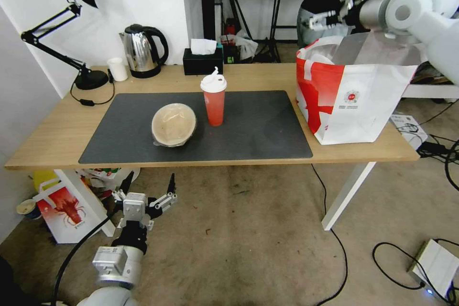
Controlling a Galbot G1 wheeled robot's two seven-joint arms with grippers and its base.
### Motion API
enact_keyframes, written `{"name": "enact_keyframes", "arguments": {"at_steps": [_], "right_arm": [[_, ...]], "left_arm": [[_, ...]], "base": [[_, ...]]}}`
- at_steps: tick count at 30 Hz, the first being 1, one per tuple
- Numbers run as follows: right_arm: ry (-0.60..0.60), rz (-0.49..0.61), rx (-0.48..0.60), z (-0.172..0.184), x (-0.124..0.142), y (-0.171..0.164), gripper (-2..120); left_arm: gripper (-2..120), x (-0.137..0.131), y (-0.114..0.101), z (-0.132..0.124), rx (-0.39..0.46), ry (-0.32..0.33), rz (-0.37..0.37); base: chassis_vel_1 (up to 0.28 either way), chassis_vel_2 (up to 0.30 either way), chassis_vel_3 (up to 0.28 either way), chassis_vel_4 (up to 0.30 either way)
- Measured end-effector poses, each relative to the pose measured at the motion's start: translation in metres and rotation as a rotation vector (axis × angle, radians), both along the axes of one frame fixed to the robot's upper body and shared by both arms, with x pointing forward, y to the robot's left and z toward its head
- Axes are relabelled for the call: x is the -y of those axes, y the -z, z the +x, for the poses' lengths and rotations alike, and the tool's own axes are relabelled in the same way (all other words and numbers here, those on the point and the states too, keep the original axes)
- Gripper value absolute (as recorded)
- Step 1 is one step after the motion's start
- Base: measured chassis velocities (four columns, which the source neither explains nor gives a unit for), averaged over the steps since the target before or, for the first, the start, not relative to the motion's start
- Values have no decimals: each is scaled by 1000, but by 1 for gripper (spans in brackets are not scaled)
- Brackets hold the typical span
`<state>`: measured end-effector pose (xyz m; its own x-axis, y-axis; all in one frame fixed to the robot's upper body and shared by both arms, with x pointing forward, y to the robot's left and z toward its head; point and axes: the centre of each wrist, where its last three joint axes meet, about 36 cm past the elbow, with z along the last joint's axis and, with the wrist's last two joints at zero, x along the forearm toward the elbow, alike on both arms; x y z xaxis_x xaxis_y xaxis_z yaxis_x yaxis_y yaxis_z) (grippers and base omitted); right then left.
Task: Pick up the trash from the table and place it into the takeout bag.
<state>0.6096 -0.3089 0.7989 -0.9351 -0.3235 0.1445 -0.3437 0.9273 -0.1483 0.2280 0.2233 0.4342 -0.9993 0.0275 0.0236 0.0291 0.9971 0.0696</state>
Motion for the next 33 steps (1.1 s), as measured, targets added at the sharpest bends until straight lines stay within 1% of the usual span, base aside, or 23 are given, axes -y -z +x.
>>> {"name": "enact_keyframes", "arguments": {"at_steps": [2, 3, 6, 7, 10, 11, 12, 13, 16, 17, 18, 22, 23, 24, 26, 27, 29, 30, 31, 33], "right_arm": [[-20, 3, 118, -5, 0, 0, 100], [-20, 3, 118, -5, 0, 0, 100], [-59, 26, 248, -9, 2, 1, 100], [-59, 26, 248, -9, 2, 1, 100], [-137, 112, 358, -15, 0, 3, 100], [-137, 112, 358, -15, 0, 3, 100], [-158, 139, 375, -17, -1, 5, 100], [-194, 191, 397, -22, -5, 10, 100], [-212, 219, 406, -26, -7, 14, 100], [-272, 300, 422, -40, -17, 35, 100], [-272, 300, 422, -40, -17, 35, 100], [-350, 384, 436, -69, -34, 69, 100], [-362, 396, 431, -76, -37, 79, 100], [-362, 396, 431, -76, -37, 79, 100], [-381, 407, 422, -93, -41, 100, 100], [-381, 407, 422, -93, -41, 100, 100], [-391, 415, 414, -110, -45, 128, 100], [-389, 417, 427, -117, -46, 137, 100], [-389, 417, 427, -117, -46, 137, 100], [-360, 407, 485, -135, -49, 158, 100]], "left_arm": [[100, 0, 0, 0, 0, 0, 0], [100, 0, 0, 0, 0, 0, 0], [100, 0, 0, 0, 0, 0, 0], [100, 0, 0, 0, 0, 0, 0], [100, 0, 0, 0, 0, 0, 0], [100, 0, 0, 0, 0, 0, 0], [100, 0, 0, 0, 0, 0, 0], [100, 0, 0, 0, 0, 0, 0], [100, 0, 0, 0, 0, 0, 0], [100, 0, 0, 0, 0, 0, 0], [100, 0, 0, 0, 0, 0, 0], [100, 0, 0, 0, 0, 0, 0], [100, 0, 0, 0, 0, 0, 0], [100, 0, 0, 0, 0, 0, 0], [100, 0, 0, 0, 0, 0, 0], [100, 0, 0, 0, 0, 0, 0], [100, 0, 0, 0, 0, 0, 0], [100, 0, 0, 0, 0, 0, 0], [100, 0, 0, 0, 0, 0, 0], [100, 0, 0, 0, 0, 0, 0]], "base": [[0, 0, 0, 0], [0, 0, 0, 0], [0, 0, 0, 0], [0, 0, 0, 0], [0, 0, 0, 0], [0, 0, 0, 0], [0, 0, 0, 0], [0, 0, 0, 0], [0, 0, 0, 0], [0, 0, 0, 0], [0, 0, 0, 0], [0, 0, 0, 0], [0, 0, 0, 0], [0, 0, 0, 0], [0, 0, 0, 0], [0, 0, 0, 0], [0, 0, 0, 0], [0, 0, 0, 0], [0, 0, 0, 0], [0, 0, 0, 0]]}}
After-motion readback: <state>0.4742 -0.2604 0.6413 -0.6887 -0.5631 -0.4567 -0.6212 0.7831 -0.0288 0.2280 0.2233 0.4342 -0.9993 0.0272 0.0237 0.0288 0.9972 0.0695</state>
